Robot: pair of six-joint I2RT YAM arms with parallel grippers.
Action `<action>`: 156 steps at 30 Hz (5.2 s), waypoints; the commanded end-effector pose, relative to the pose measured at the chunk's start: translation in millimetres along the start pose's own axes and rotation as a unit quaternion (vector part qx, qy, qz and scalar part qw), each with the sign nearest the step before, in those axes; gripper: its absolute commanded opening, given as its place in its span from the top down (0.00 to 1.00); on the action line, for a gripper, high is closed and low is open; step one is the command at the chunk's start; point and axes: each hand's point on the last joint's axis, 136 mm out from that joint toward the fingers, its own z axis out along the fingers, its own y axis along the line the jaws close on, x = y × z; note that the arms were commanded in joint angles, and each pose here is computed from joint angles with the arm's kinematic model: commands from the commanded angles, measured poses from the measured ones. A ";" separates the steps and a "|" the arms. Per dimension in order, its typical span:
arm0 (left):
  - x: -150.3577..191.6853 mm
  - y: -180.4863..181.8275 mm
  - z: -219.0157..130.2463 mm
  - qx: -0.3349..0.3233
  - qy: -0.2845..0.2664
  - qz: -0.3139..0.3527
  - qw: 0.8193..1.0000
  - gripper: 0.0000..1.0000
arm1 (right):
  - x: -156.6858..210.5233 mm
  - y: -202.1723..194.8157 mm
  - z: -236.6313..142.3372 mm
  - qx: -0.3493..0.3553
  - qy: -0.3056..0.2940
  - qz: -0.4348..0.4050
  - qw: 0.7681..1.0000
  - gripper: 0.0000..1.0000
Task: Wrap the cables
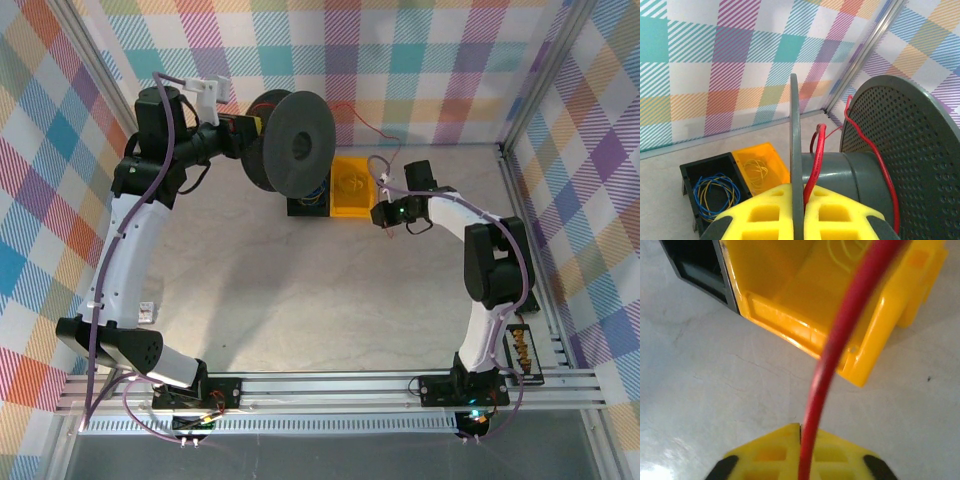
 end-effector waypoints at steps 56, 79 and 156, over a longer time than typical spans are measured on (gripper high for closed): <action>166.5 63.7 64.6 -0.247 0.237 0.168 0.924 1.00 | -133.5 346.4 -284.8 -0.189 -0.216 -0.397 0.872 1.00; 102.0 -91.7 -45.6 0.160 0.086 0.215 0.960 1.00 | -175.9 42.1 -130.9 -0.020 -0.108 -0.141 0.984 1.00; -3.8 -33.6 21.1 -0.134 -0.152 0.020 0.979 1.00 | 18.4 185.5 -4.3 -0.069 0.000 -0.121 0.990 0.91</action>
